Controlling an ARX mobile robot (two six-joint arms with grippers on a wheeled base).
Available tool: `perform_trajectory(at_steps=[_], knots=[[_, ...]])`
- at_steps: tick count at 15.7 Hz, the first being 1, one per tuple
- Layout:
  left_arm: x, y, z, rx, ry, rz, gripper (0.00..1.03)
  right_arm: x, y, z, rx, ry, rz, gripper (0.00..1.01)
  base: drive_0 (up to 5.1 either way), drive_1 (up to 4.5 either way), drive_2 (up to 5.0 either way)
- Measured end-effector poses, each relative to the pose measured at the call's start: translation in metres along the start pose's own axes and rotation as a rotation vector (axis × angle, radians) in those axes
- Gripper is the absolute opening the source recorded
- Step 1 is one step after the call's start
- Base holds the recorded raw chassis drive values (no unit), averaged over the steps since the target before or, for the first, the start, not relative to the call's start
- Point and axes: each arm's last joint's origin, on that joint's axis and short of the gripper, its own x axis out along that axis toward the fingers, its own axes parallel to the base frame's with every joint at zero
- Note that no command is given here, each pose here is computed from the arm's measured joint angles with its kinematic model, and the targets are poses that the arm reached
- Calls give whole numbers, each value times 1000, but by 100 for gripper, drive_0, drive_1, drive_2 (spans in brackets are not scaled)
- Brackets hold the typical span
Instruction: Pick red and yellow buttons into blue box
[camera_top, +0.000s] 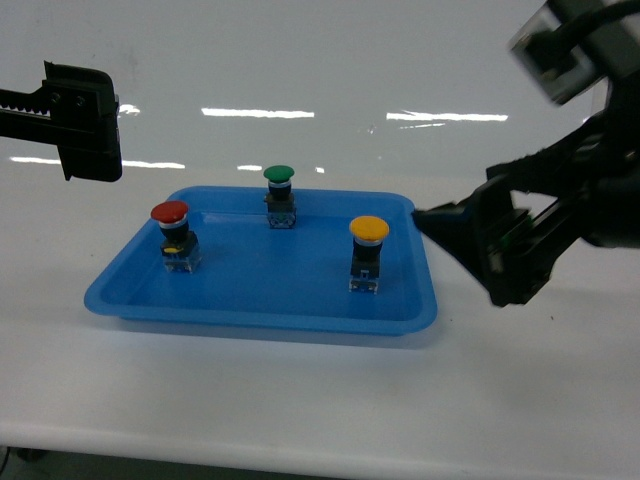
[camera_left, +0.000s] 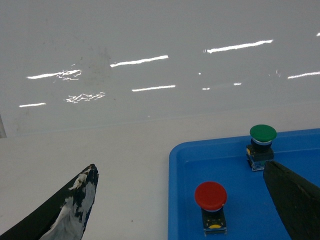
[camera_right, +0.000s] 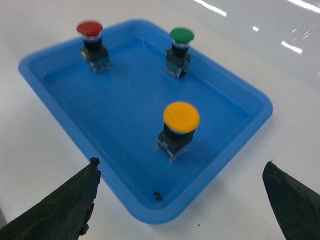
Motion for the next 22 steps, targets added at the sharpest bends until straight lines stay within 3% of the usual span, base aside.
perform_trajectory(at_steps=[1, 3, 5, 11, 14, 16, 22], knots=[[0, 0, 0, 0, 0, 0, 98, 9, 6, -3, -25, 33, 26, 98, 0, 0, 0], [0, 0, 0, 0, 0, 0, 98, 22, 21, 15, -146, 11, 82, 98, 0, 0, 0], [0, 0, 0, 0, 0, 0, 98, 28, 25, 27, -199, -4, 115, 98, 0, 0, 0], [0, 0, 0, 0, 1, 2, 98, 40, 14, 14, -197, 52, 73, 98, 0, 0, 0], [0, 0, 0, 0, 0, 2, 98, 42, 21, 15, -202, 61, 93, 98, 0, 0, 0], [0, 0, 0, 0, 1, 2, 98, 41, 27, 20, -211, 39, 130, 98, 0, 0, 0], [0, 0, 0, 0, 1, 2, 98, 41, 26, 19, -209, 40, 132, 98, 0, 0, 0]])
